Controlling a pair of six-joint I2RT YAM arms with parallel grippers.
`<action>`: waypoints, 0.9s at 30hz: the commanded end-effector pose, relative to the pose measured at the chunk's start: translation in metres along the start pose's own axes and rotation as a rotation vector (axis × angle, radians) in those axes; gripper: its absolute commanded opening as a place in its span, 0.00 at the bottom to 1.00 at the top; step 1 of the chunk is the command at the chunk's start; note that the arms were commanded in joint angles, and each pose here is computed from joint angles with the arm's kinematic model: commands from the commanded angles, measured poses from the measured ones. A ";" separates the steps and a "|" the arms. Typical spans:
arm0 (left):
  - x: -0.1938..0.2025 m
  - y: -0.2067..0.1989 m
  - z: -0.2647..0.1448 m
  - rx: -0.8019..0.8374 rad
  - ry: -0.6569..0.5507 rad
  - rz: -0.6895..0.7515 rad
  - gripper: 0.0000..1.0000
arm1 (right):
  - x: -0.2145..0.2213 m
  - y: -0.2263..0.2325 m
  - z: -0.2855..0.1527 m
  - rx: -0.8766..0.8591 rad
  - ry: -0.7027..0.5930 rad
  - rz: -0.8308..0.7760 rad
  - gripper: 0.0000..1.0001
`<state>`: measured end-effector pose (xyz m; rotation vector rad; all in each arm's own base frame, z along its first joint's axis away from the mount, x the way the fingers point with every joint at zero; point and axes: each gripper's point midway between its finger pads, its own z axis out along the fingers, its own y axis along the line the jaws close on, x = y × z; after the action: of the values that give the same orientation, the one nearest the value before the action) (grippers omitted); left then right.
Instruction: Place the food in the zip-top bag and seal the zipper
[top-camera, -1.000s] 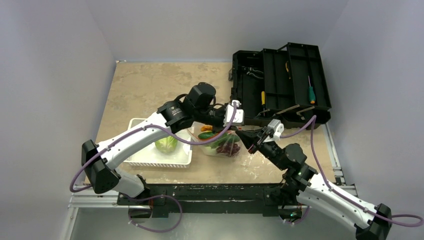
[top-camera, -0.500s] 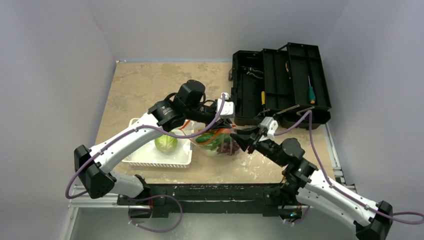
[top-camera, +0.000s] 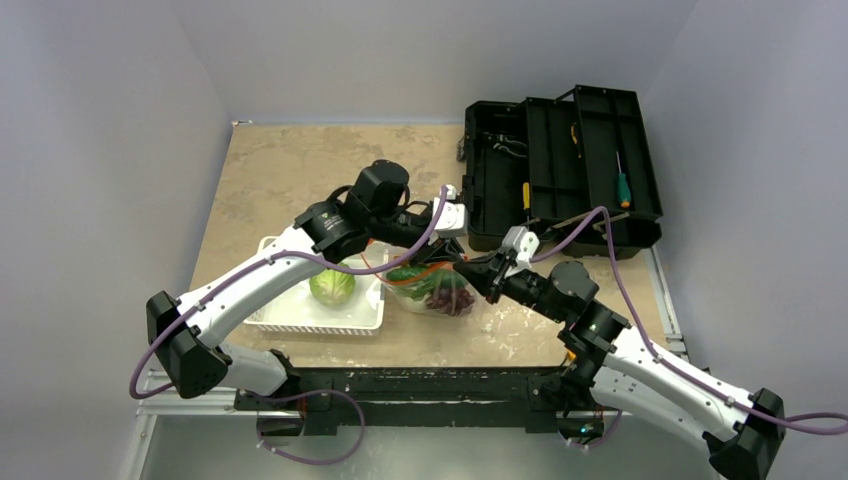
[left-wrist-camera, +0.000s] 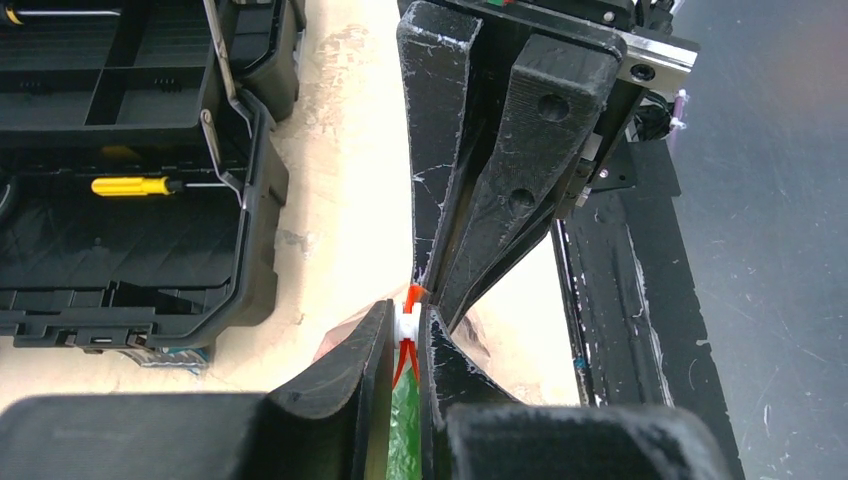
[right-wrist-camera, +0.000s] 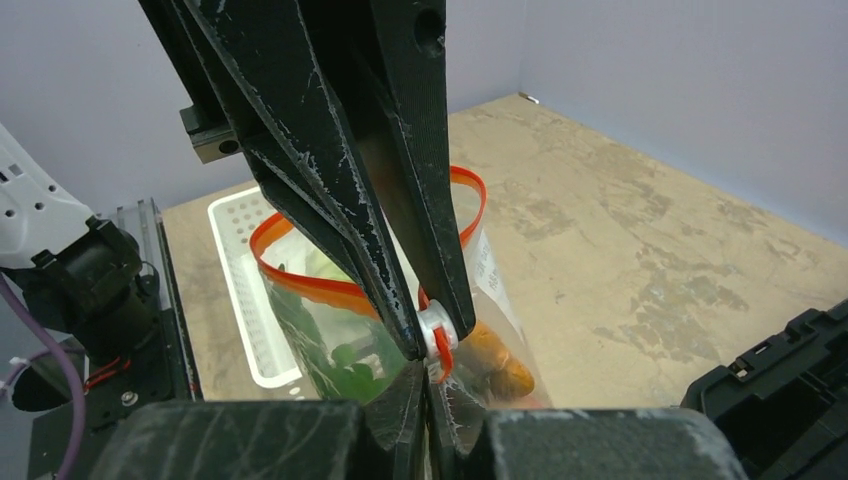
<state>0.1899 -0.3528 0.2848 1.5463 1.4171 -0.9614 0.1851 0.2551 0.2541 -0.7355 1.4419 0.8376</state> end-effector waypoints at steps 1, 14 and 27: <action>-0.034 -0.006 -0.011 0.017 -0.102 0.053 0.00 | -0.026 0.010 0.000 -0.052 -0.073 -0.028 0.05; -0.034 -0.009 -0.011 0.028 -0.100 0.044 0.00 | -0.023 -0.004 0.010 0.020 -0.062 -0.014 0.25; -0.018 0.003 -0.012 -0.048 -0.033 -0.009 0.00 | -0.036 -0.032 0.005 0.204 -0.208 0.201 0.00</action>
<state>0.1899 -0.3528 0.2854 1.5310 1.4344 -0.9702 0.2013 0.2606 0.2484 -0.6210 1.4785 0.8490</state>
